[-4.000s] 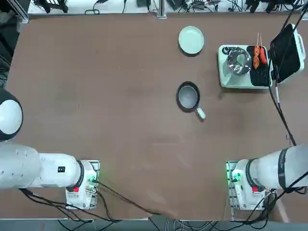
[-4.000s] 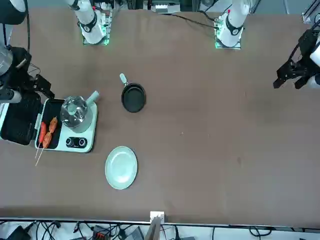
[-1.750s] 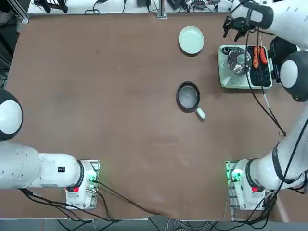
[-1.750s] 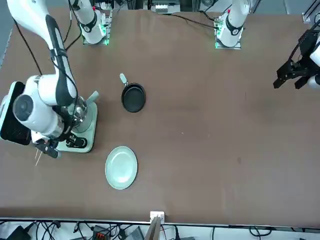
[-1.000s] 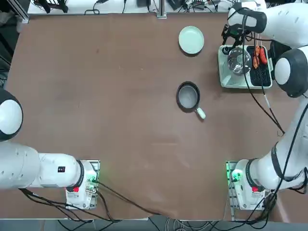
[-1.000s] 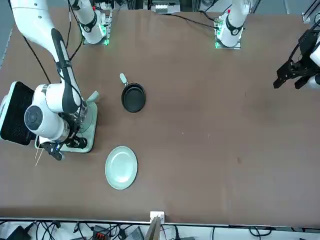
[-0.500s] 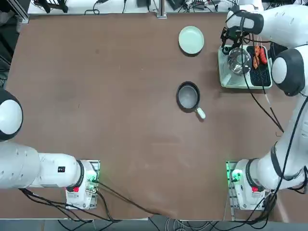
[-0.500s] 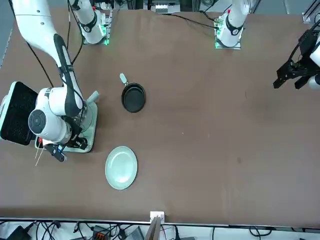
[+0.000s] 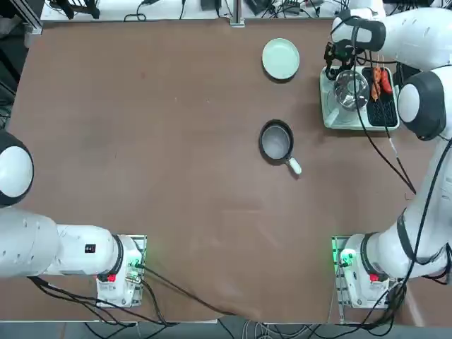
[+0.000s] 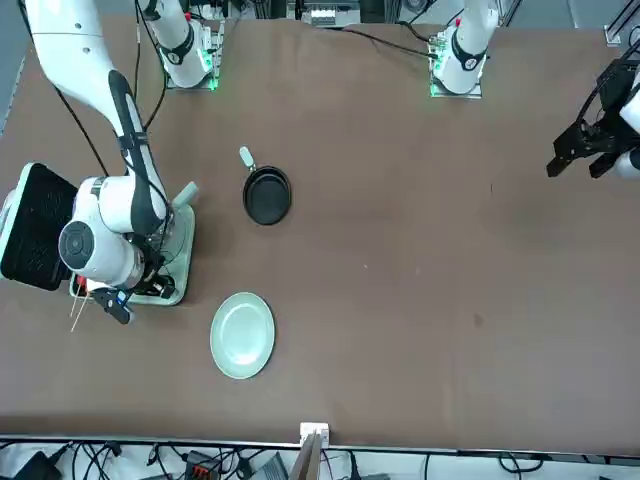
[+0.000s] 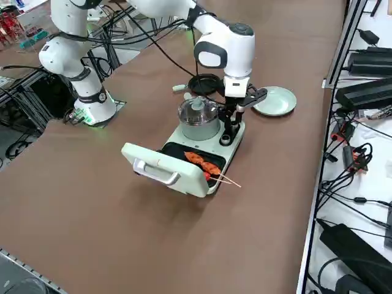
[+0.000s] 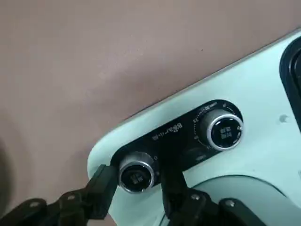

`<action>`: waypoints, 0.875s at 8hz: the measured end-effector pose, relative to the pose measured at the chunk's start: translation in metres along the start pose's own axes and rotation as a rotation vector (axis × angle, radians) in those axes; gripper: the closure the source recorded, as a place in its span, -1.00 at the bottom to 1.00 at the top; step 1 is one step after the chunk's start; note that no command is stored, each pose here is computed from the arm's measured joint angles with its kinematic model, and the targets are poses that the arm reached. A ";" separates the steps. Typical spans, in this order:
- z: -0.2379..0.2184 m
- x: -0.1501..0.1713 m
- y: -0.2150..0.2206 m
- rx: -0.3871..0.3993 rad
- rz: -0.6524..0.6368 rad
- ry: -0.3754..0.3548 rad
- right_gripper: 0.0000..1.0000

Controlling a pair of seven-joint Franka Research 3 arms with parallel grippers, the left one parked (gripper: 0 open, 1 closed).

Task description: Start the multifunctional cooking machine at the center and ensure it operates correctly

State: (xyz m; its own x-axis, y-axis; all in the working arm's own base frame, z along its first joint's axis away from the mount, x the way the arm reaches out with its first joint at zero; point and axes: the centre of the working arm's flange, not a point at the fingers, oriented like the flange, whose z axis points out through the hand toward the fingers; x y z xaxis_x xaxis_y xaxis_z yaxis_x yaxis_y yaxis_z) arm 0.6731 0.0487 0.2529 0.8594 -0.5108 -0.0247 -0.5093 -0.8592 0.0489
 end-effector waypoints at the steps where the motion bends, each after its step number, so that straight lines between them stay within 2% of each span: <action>1: 0.001 0.000 0.000 0.001 0.000 0.001 -0.18; 4: -0.001 0.000 -0.002 0.008 0.001 0.003 0.16; 7: -0.001 0.000 -0.002 0.007 -0.026 0.004 0.16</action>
State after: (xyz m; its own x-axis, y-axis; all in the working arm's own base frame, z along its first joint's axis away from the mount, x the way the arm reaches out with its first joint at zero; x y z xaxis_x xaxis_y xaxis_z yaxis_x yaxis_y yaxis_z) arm 0.6745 0.0503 0.2539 0.8724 -0.4884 -0.0219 -0.4873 -0.8723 0.0409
